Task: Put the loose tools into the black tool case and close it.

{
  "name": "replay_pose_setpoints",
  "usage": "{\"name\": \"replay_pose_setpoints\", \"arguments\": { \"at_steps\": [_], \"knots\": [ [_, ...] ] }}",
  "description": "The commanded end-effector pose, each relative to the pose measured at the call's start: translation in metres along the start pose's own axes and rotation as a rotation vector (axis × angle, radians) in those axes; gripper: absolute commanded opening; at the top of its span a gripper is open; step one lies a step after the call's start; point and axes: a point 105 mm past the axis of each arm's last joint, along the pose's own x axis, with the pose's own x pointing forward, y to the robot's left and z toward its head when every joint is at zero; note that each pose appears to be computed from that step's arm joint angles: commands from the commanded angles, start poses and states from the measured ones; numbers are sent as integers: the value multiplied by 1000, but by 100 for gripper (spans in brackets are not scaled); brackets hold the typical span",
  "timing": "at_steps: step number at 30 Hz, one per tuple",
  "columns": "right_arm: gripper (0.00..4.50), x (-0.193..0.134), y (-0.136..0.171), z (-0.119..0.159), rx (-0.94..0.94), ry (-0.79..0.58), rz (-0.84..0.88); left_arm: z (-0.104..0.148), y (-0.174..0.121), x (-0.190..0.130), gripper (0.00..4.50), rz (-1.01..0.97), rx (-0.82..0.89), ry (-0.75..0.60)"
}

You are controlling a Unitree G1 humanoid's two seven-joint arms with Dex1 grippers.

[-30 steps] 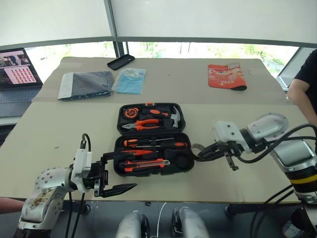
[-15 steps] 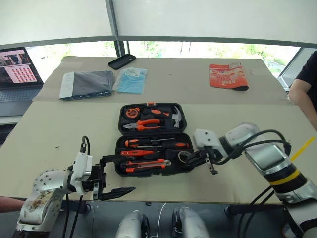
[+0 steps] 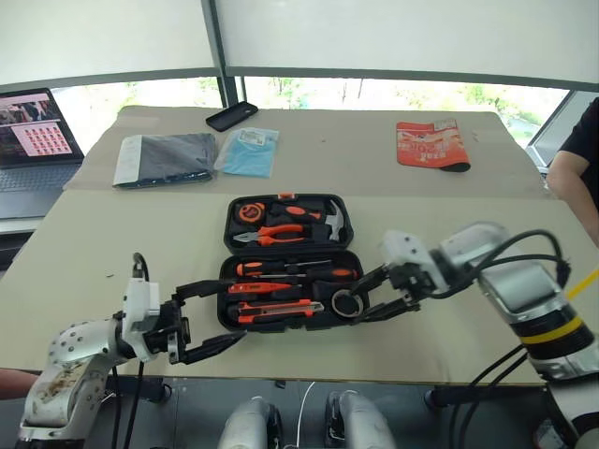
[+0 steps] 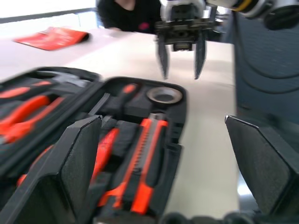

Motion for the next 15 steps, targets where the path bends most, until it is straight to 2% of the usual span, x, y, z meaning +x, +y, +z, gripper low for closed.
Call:
{"name": "replay_pose_setpoints", "arguments": {
  "at_steps": [1,3,6,10,14,15],
  "knots": [
    [264,-27,-5,26,6,-230,-62,7,19,-16,450,145,-5,2],
    [213,-37,-17,18,-8,-225,-160,2,35,-30,450,267,-42,36],
    [139,-48,-48,-8,-70,-145,-396,-18,70,-55,388,542,-162,117],
    [0,-39,-71,-28,-116,-99,-529,-27,97,-60,232,692,-179,161],
    [0,-23,-88,-41,-119,-82,-584,-37,106,-51,98,715,-225,198],
    [0,-15,-94,-45,-121,-71,-594,-36,108,-36,59,678,-215,181]
  ]
}}
